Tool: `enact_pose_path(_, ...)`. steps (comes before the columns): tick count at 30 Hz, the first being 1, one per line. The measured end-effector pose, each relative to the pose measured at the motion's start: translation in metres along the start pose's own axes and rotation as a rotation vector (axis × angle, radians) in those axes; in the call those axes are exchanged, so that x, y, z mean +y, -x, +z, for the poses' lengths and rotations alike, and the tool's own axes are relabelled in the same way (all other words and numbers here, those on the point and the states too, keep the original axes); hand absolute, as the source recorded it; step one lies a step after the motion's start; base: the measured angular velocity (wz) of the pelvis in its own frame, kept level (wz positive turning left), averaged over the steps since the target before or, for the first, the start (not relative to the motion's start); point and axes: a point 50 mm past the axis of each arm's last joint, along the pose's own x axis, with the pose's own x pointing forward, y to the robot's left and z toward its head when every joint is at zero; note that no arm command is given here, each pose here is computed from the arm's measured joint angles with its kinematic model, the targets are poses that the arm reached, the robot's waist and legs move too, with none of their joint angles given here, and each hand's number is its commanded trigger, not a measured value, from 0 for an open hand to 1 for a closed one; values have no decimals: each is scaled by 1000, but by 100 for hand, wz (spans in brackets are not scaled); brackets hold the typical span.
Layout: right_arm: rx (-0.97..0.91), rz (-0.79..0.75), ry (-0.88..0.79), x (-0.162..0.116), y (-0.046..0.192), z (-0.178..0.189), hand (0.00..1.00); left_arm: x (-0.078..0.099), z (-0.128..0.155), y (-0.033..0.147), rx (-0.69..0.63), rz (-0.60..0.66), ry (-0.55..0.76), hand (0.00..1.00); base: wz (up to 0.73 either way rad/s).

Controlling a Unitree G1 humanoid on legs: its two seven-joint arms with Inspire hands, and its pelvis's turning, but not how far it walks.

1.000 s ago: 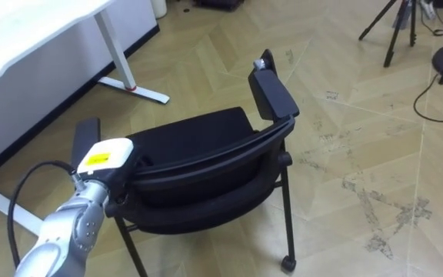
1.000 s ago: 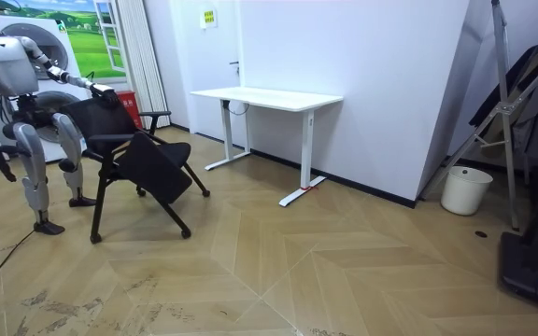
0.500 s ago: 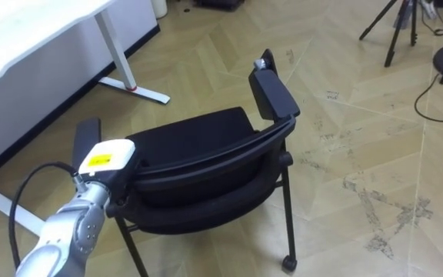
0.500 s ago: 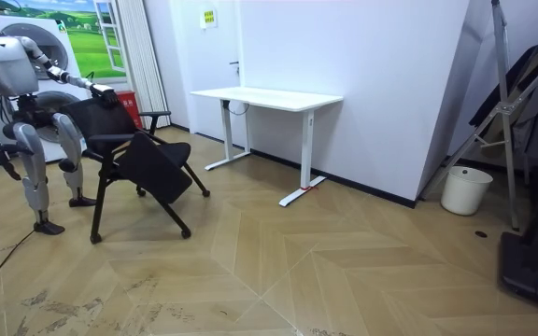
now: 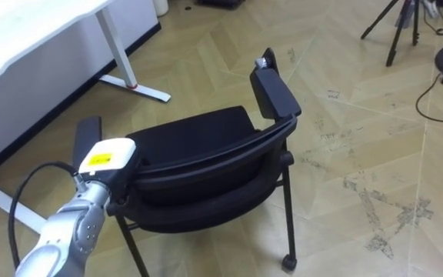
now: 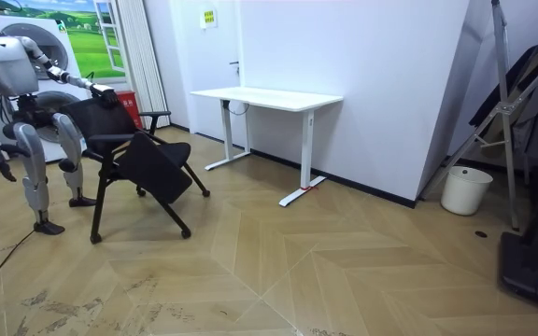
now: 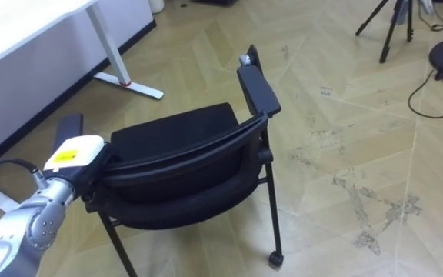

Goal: Push chair

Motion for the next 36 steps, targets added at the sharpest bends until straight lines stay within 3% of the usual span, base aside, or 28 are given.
enact_pose_path(5, -137, -80, 271, -14, 1, 46, 0, 5, -1, 0, -6, 10, -15, 100, 2)
enact_pose_path(10, -464, -206, 558, -12, 25, 127, 0, 15, 2, 0, -32, 40, -53, 100, -1)
enact_pose_path(16, -717, -286, 705, 5, 56, 181, 0, 19, 11, -1, -77, 56, -73, 100, 0)
enact_pose_path(27, -1061, -376, 936, 42, 110, 233, 0, 28, 15, -5, -132, 74, -102, 100, 0)
enact_pose_path(36, -1222, -381, 1003, 61, 140, 257, 0, 38, 18, -6, -180, 96, -126, 100, 2)
